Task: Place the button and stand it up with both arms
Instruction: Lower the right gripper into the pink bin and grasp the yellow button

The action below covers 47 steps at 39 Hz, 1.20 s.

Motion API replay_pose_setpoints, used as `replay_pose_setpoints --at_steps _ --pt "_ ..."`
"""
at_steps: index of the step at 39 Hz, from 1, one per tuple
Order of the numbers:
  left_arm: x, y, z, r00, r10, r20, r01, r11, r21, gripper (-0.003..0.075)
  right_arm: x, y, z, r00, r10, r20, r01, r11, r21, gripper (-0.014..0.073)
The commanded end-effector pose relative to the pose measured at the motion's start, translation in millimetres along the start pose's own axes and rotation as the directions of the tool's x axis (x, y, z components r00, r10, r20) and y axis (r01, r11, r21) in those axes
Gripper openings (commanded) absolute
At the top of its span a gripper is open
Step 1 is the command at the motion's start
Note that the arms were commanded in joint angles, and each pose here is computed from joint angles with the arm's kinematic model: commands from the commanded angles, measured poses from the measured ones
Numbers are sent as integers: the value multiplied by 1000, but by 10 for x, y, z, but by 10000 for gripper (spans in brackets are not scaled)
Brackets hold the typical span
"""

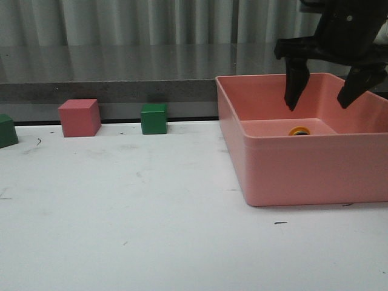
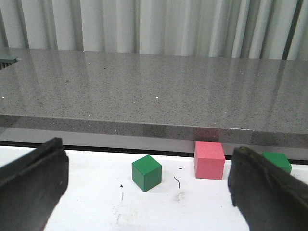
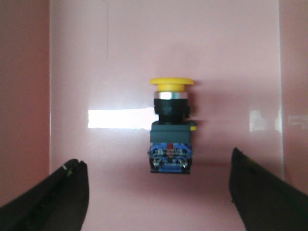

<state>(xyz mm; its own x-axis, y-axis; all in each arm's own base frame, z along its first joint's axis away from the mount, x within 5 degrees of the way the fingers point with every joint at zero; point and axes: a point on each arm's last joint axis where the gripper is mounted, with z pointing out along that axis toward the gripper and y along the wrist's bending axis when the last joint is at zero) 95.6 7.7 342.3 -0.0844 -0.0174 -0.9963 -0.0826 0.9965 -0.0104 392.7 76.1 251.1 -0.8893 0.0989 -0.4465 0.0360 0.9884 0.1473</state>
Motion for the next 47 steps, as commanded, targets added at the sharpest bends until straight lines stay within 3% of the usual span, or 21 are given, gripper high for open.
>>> replay_pose_setpoints --at_steps 1,24,27,33,40,47 --pt "-194 -13 -16 994 -8 110 6 1000 13 637 -180 38 -84 997 -9 72 9 1000 -7 612" --pt "-194 -13 -16 994 -8 110 6 1000 13 637 -87 -26 590 999 2 -48 0 1000 27 612" --pt "-194 -13 -16 994 -8 110 6 1000 13 637 -91 -24 587 999 2 -43 -1 1000 26 556" --pt "-194 -13 -16 994 -8 110 6 1000 13 637 -94 -23 584 999 2 -40 -1 1000 25 321" --pt "-194 -13 -16 994 -8 110 6 1000 13 637 -102 -14 474 999 5 -41 -5 1000 21 312" --pt "-194 -13 -16 994 -8 110 6 1000 13 637 -199 27 26 998 3 59 -3 1000 -7 312"
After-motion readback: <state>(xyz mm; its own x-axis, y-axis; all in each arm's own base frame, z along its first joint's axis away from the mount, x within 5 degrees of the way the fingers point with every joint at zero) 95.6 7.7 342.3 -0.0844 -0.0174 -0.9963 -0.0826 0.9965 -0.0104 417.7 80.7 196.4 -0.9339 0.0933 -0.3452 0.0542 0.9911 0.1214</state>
